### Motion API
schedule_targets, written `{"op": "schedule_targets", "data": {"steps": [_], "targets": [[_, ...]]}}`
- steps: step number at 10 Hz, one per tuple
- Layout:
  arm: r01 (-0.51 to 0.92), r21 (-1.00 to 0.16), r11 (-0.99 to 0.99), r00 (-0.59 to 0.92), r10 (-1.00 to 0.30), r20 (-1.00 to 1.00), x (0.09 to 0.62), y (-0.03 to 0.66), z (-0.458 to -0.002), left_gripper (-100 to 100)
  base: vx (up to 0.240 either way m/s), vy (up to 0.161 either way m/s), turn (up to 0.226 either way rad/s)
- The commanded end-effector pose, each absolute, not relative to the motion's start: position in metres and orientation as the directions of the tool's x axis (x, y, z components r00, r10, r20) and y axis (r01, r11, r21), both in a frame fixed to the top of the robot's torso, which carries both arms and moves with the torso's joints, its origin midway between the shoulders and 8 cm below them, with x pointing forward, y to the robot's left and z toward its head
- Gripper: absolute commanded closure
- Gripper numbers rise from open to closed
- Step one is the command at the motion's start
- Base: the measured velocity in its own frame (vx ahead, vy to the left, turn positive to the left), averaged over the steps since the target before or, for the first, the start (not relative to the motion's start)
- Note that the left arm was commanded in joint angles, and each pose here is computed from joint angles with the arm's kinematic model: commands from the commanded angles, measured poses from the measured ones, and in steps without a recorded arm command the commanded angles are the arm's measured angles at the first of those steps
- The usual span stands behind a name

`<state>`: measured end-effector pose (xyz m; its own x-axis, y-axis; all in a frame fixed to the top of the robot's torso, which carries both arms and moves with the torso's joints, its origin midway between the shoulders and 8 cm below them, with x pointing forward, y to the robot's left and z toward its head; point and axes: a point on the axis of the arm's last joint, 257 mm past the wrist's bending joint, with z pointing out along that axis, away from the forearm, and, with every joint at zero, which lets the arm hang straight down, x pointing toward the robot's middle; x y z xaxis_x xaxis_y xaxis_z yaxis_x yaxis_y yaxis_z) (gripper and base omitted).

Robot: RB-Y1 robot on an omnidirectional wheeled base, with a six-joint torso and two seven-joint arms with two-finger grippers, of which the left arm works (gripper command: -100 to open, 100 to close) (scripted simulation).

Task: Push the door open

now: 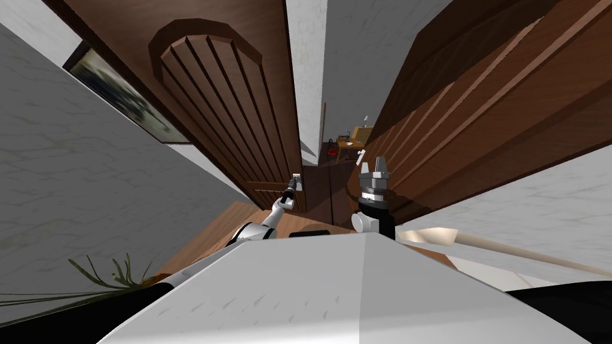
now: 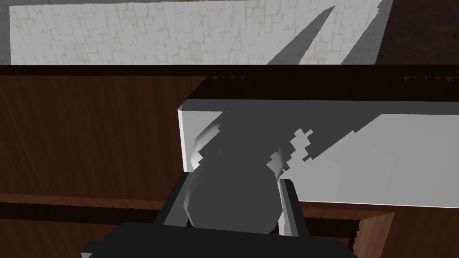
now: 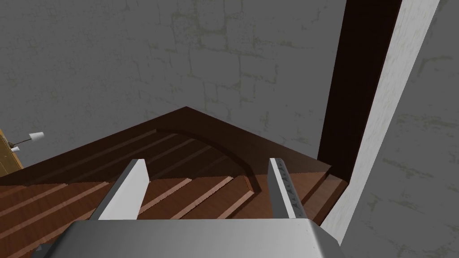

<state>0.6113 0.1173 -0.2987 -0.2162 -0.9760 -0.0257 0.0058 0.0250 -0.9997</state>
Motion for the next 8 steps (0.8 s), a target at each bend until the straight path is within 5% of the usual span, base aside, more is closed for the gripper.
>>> {"op": "schedule_targets", "data": {"steps": [1,5,6,8], "targets": [[0.009,-0.999,0.034,-0.184,-0.982,-0.035,0.615,0.139,-0.299,100,0.13,-0.063,0.035],[0.008,-0.999,0.037,-0.163,-0.986,-0.038,0.617,0.152,-0.299,100,0.113,-0.078,0.055],[0.005,-0.999,0.04,-0.157,-0.987,-0.041,0.618,0.157,-0.298,-100,-0.121,-0.043,0.058],[0.005,-0.999,0.038,-0.154,-0.987,-0.038,0.618,0.158,-0.298,-100,-0.186,-0.046,0.048]]}}
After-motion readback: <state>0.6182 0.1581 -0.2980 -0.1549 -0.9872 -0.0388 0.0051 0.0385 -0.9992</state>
